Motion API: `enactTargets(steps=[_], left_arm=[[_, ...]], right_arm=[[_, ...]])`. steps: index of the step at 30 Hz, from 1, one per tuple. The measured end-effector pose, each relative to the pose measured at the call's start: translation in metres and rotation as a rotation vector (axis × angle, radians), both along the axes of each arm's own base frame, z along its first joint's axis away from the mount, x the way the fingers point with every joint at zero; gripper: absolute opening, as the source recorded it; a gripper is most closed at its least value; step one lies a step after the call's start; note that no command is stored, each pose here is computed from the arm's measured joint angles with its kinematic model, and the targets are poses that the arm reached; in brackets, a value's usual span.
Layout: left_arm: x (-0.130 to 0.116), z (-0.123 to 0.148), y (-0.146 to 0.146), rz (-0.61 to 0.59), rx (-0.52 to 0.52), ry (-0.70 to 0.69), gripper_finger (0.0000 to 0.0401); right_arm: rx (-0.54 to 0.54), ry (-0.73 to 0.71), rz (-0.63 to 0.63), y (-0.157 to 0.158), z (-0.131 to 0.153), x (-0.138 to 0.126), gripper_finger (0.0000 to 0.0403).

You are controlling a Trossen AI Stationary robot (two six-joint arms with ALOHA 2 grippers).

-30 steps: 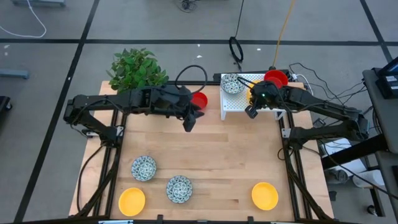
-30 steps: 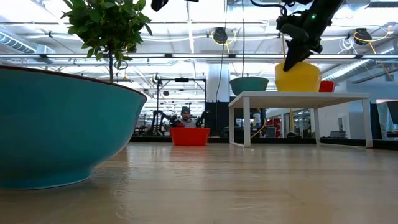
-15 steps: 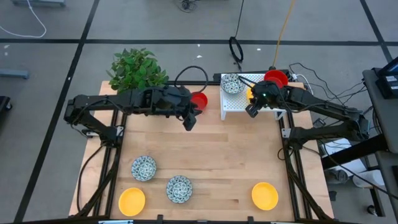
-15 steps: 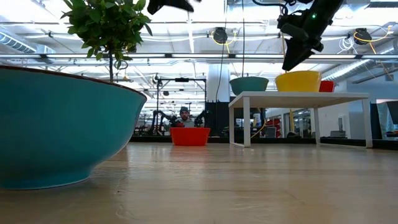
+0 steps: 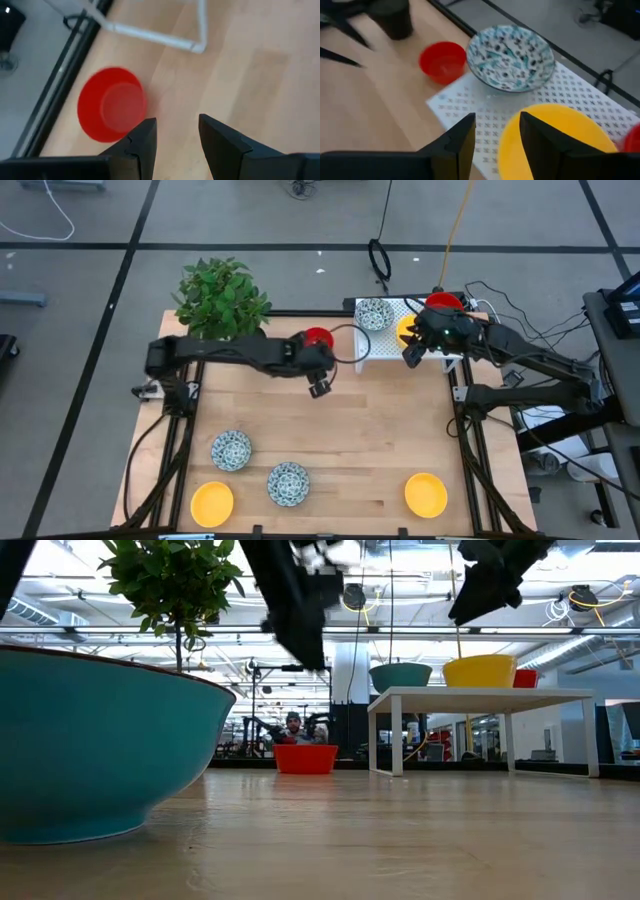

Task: Pick & Place Mini bowls
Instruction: Stack the red bowl on the red bowl on the shelf

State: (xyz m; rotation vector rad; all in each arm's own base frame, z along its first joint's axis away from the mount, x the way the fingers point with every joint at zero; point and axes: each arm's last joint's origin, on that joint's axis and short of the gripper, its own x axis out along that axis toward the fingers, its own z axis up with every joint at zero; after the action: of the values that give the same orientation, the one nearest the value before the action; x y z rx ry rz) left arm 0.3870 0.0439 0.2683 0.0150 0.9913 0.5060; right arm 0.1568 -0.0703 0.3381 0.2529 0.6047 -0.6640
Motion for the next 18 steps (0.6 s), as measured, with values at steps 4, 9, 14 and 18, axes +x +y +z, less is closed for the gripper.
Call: enactTargets(steps=[4, 9, 14, 18], left_arm=[[0.012, -0.037, 0.02, 0.056, -0.04, 0.081, 0.0147], [0.018, -0.074, 0.048, 0.206, -0.111, 0.119, 0.0147], [0.021, -0.085, 0.069, 0.292, -0.127, 0.075, 0.0147], [0.023, -0.088, 0.079, 0.252, -0.113, 0.065, 0.0147]], right_arm=[[-0.001, -0.02, 0.001, 0.002, 0.003, -0.004, 0.014], [-0.003, -0.026, 0.001, 0.003, 0.004, -0.006, 0.014], [-0.006, -0.025, 0.003, 0.003, 0.004, -0.006, 0.0139], [-0.008, -0.024, 0.005, 0.003, 0.004, -0.006, 0.0139]])
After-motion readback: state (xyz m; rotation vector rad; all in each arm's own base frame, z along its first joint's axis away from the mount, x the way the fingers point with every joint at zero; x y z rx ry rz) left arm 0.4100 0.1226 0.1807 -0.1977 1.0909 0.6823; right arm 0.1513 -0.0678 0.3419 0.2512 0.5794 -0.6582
